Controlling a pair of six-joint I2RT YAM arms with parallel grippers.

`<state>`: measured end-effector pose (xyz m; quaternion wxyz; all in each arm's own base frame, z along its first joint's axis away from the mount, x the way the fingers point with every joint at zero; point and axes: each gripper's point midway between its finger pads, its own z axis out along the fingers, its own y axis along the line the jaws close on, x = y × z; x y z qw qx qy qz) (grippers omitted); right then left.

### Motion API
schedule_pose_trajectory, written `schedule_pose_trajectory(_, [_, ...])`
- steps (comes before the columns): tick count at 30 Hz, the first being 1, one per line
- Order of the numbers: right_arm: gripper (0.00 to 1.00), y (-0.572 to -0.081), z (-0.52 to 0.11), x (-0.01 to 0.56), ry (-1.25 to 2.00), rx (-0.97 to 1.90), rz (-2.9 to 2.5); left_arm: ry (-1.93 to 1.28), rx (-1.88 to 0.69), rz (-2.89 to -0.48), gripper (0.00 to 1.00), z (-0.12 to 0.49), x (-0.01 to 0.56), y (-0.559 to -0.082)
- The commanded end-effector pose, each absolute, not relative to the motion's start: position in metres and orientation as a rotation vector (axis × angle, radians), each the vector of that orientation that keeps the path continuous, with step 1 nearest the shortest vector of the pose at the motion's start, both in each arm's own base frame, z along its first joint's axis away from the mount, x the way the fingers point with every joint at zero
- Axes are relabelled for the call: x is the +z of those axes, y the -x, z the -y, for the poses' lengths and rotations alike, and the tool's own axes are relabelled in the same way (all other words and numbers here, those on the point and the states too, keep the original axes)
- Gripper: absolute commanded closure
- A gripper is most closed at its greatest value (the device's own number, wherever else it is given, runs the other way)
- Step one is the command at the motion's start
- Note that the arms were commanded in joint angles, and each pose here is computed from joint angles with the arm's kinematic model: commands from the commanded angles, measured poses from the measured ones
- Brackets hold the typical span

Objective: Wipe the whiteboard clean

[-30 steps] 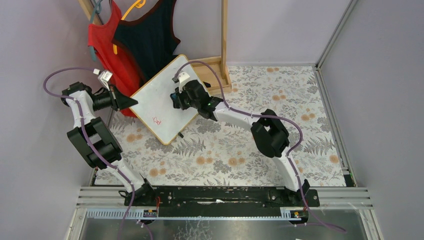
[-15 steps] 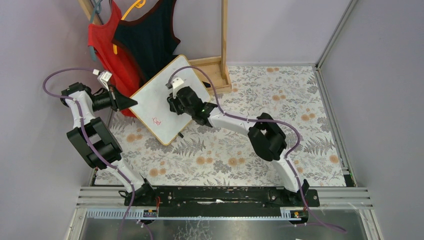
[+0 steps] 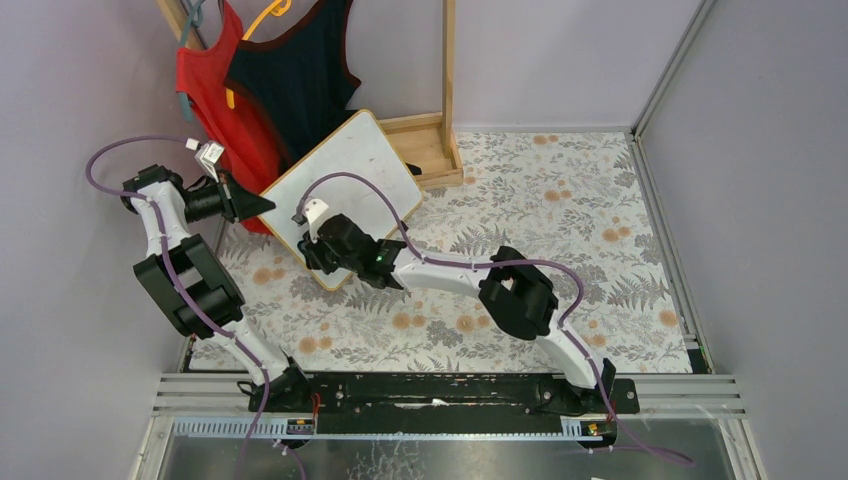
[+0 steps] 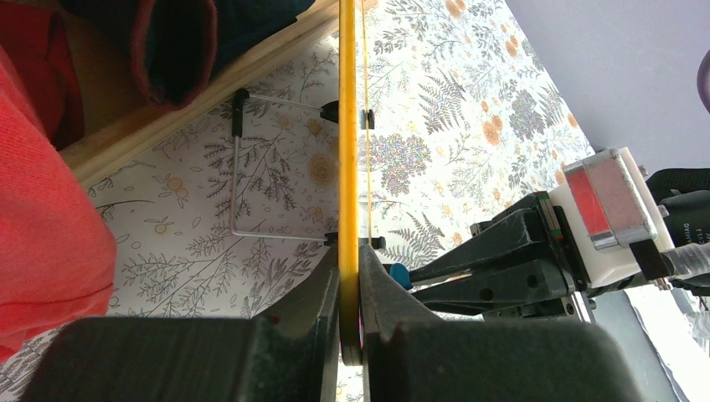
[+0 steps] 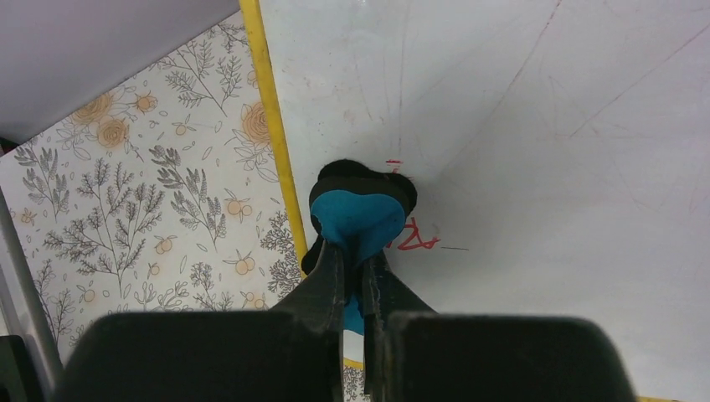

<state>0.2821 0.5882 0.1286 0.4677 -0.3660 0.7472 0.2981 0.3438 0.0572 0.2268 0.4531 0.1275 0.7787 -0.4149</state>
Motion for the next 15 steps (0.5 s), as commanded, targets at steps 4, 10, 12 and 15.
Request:
schedule_pose_trajectory(4, [1.0,-0.306,-0.593,0.142,0.872,0.718,-1.796,-0.383,-0.983,-1.96,1.0,-0.052,0.217,-0.339])
schedule_pose_trajectory(10, [1.0,-0.361,-0.561,0.14,0.778,0.655,-1.833,-0.383,-0.979,-1.961,1.0,-0.052,0.218,-0.338])
schedule_pose_trajectory(12, [1.0,-0.379,-0.546,0.143,0.746,0.627,-1.838,-0.383,-0.978,-1.964,1.0,-0.052,0.217,-0.338])
schedule_pose_trajectory(15, [1.0,-0.405,-0.524,0.148,0.707,0.577,-1.84,-0.382,-0.979,-1.964,1.0,-0.052,0.218,-0.338])
